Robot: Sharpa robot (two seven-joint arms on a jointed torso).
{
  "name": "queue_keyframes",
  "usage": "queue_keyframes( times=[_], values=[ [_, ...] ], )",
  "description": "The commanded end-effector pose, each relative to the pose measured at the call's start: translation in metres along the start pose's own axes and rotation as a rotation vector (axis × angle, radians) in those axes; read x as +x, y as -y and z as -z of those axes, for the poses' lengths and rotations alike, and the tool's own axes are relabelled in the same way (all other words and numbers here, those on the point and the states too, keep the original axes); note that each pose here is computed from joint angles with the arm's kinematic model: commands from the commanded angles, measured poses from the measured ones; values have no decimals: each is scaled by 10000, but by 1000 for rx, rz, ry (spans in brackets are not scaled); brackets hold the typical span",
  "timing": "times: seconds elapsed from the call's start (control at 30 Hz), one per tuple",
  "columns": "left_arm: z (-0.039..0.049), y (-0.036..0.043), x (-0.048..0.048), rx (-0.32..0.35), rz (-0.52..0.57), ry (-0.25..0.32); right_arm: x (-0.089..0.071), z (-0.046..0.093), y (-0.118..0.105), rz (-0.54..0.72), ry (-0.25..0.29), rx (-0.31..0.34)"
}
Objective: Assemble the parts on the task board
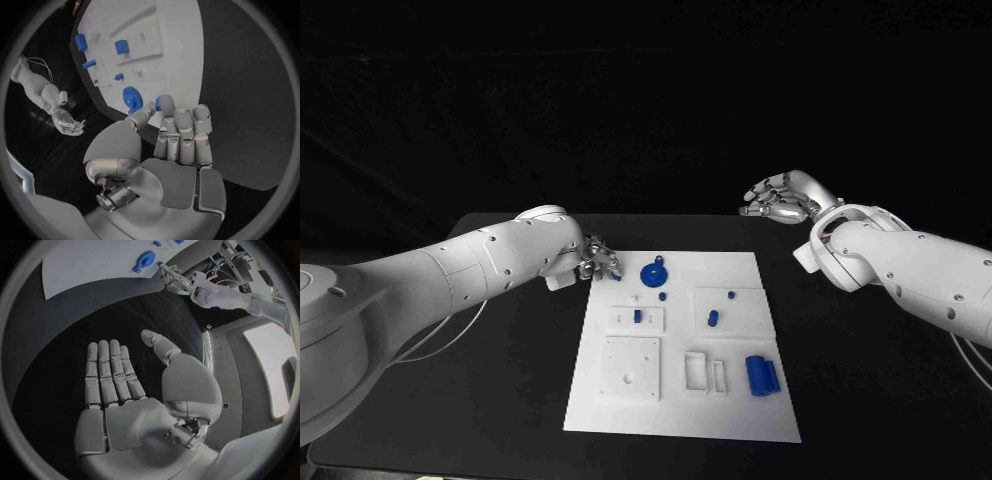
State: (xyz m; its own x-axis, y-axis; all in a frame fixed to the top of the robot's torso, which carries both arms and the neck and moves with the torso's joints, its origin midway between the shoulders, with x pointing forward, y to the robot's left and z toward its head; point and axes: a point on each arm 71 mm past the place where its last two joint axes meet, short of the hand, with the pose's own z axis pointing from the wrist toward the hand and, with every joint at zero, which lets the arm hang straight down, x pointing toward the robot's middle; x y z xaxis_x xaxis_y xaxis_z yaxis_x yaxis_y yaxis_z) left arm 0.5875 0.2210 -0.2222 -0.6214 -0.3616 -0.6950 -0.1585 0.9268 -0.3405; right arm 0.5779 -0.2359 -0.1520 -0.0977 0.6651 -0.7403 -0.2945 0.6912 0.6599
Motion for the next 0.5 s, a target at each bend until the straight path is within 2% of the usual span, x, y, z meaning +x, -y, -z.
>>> queue_keyframes(
  times=[0.03, 0.23, 0.5],
  values=[
    [17, 18, -13, 18, 27, 37, 6, -1, -9, -2, -13, -10],
    [89, 14, 28, 39, 54, 49, -8, 8, 3, -2, -11, -8],
    [234, -13, 90, 76, 113, 64, -31, 23, 23, -2, -8, -4]
  ],
)
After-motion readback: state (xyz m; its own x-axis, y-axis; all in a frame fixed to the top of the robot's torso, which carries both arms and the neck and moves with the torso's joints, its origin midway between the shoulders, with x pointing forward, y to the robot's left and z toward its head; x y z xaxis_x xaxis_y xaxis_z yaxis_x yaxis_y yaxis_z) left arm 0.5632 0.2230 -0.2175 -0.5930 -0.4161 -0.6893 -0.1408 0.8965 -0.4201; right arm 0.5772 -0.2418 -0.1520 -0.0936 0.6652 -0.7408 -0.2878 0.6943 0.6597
